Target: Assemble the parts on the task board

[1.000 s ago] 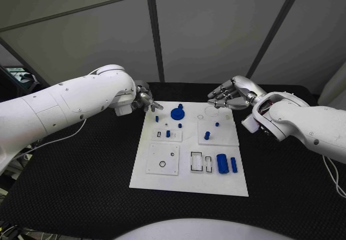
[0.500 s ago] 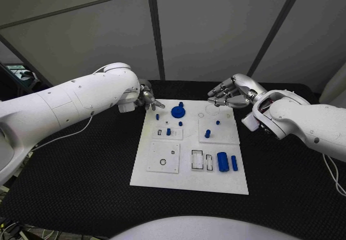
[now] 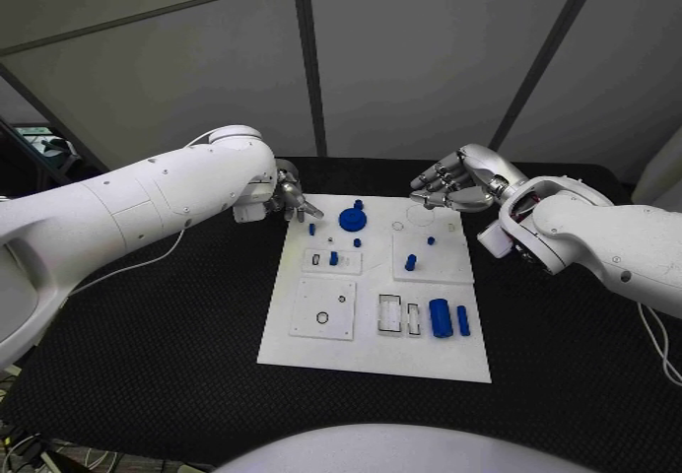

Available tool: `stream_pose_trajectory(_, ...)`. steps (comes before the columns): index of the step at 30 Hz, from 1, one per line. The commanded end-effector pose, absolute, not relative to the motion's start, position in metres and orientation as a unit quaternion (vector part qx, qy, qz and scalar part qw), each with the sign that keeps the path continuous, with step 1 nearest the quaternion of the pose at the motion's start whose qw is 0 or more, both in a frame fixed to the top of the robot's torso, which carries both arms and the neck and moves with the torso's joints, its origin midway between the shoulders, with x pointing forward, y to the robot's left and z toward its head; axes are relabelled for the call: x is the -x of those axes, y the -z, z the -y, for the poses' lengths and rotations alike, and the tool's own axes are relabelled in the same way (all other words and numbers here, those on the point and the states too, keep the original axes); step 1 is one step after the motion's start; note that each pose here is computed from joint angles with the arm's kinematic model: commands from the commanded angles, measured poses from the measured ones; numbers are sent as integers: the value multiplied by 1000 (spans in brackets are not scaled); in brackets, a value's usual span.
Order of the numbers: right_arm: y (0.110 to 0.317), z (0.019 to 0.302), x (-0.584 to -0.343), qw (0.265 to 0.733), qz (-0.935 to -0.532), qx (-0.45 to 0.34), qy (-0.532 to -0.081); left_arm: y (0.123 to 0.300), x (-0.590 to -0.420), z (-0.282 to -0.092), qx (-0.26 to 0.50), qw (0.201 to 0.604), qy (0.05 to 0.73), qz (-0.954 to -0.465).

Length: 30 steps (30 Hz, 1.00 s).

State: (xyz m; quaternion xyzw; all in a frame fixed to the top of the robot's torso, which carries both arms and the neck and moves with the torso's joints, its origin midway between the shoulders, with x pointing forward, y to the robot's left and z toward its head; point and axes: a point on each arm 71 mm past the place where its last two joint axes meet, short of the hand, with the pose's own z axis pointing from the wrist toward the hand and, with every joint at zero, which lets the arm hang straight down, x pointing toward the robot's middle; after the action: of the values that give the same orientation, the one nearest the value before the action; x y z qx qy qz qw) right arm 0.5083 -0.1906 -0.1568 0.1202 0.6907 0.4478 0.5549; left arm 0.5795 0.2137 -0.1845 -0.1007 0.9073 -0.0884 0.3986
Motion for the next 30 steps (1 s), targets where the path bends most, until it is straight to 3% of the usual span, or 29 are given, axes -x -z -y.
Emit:
stream_pose_trajectory(1, 156, 189, -508, 553, -691, -118, -451, 186, -579, -213, 90, 391, 85, -912)
stream_pose_trajectory(30, 156, 187, -509, 551, -692, -117, -451, 193, -575, -206, 89, 372, 99, -919)
